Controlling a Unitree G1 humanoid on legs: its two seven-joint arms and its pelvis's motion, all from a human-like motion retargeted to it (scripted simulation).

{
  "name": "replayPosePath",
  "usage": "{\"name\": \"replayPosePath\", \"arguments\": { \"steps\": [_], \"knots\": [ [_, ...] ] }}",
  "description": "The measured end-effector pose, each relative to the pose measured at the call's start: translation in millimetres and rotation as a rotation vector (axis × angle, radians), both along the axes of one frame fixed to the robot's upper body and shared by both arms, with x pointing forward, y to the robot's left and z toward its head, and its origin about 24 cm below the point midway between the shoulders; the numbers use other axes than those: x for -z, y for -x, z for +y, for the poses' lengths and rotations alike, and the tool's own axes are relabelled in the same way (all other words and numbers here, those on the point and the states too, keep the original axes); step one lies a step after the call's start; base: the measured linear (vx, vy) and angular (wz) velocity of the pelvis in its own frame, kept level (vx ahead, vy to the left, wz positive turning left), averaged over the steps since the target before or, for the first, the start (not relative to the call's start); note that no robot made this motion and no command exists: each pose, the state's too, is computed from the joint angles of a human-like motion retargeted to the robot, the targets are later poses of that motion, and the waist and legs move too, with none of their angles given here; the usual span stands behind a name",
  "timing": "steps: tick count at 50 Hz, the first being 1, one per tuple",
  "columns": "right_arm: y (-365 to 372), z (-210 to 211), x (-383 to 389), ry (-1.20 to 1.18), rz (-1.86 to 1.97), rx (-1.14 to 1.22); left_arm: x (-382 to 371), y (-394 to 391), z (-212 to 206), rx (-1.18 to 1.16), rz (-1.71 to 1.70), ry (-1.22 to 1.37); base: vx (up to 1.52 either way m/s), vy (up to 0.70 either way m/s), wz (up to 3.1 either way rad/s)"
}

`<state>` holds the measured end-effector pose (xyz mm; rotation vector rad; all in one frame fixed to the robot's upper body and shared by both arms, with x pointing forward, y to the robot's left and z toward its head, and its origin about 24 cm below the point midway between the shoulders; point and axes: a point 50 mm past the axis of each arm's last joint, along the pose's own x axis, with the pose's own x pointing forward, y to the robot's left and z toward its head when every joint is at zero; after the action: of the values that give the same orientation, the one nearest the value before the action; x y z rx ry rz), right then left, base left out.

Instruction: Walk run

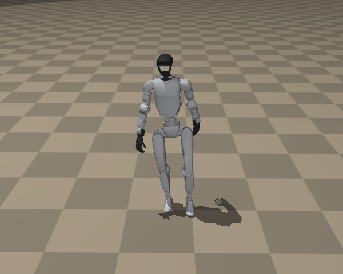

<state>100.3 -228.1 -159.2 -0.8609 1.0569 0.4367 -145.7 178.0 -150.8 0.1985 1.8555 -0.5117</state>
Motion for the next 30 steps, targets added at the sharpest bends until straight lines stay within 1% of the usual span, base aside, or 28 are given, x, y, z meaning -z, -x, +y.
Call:
{"name": "replayPosePath", "arguments": {
  "steps": [5,11,15,20,25,30],
  "knots": [
    [-35,-1,-11,-0.023,-0.119,-0.012,3,-6,-10,-0.076,-0.014,0.037,0.69,-0.13,-0.39],
    [-32,12,-7,-0.038,-0.106,-0.03,8,-21,-3,-0.004,-0.085,0.03,0.88,-0.11,-0.57],
    [8,19,6,-0.013,0.008,-0.049,11,-32,7,0.026,-0.097,0.006,0.87,-0.03,-0.62],
    [83,30,18,0.057,0.224,-0.03,15,-61,27,0.011,-0.162,-0.055,0.88,-0.06,0.03],
    [136,26,16,0.106,0.428,-0.045,21,-122,44,0.062,-0.347,-0.145,0.77,-0.03,-0.45],
    [171,25,11,0.109,0.487,0.054,18,-199,53,0.191,-0.605,-0.175,0.73,0.02,0.8]
  ]
}}
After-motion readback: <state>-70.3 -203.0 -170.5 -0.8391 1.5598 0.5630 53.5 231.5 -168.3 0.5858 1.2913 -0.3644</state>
